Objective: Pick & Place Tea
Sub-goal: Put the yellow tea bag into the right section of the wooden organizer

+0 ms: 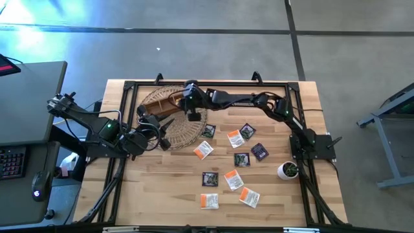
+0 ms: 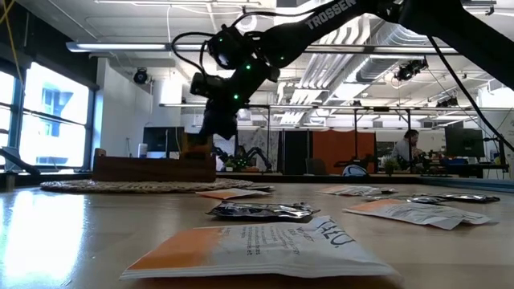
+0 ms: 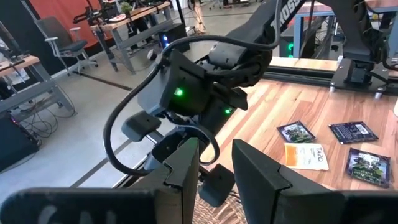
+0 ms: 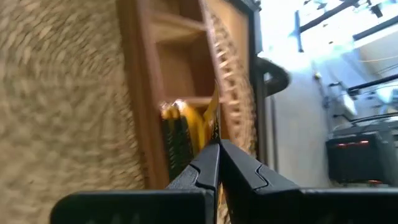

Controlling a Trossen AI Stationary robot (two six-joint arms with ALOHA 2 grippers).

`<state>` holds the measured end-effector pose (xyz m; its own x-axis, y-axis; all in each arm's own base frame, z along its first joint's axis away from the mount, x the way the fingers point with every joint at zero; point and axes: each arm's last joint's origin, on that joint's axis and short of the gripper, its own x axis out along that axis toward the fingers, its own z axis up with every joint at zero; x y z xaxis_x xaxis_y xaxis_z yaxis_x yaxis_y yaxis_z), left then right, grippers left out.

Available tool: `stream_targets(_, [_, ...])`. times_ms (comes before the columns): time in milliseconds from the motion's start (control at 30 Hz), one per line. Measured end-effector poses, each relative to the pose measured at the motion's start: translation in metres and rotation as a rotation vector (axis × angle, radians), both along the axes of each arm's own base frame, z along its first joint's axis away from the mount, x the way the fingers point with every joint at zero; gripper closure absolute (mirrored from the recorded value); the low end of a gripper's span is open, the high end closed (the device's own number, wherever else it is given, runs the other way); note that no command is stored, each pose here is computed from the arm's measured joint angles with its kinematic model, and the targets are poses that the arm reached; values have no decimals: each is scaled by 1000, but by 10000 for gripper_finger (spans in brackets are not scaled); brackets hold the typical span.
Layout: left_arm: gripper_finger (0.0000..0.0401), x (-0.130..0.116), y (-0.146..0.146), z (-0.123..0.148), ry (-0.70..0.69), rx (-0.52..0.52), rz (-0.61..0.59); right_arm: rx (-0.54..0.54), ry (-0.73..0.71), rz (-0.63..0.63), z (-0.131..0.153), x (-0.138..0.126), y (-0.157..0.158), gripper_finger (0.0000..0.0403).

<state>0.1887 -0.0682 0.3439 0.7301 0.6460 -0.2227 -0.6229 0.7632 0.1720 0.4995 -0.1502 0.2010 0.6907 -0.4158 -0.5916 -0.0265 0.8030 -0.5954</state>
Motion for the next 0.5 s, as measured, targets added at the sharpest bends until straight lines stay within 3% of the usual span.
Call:
stream_targets(100, [304, 0, 0, 0, 2, -3, -5, 4, 8, 7, -1, -1, -1, 393])
stream_targets(333, [304, 0, 0, 0, 2, -3, -6, -108, 54, -5, 0, 0, 1, 393])
stream_targets(500, [304, 0, 0, 0, 2, -3, -6, -110, 58, 13, 0, 0, 2, 397])
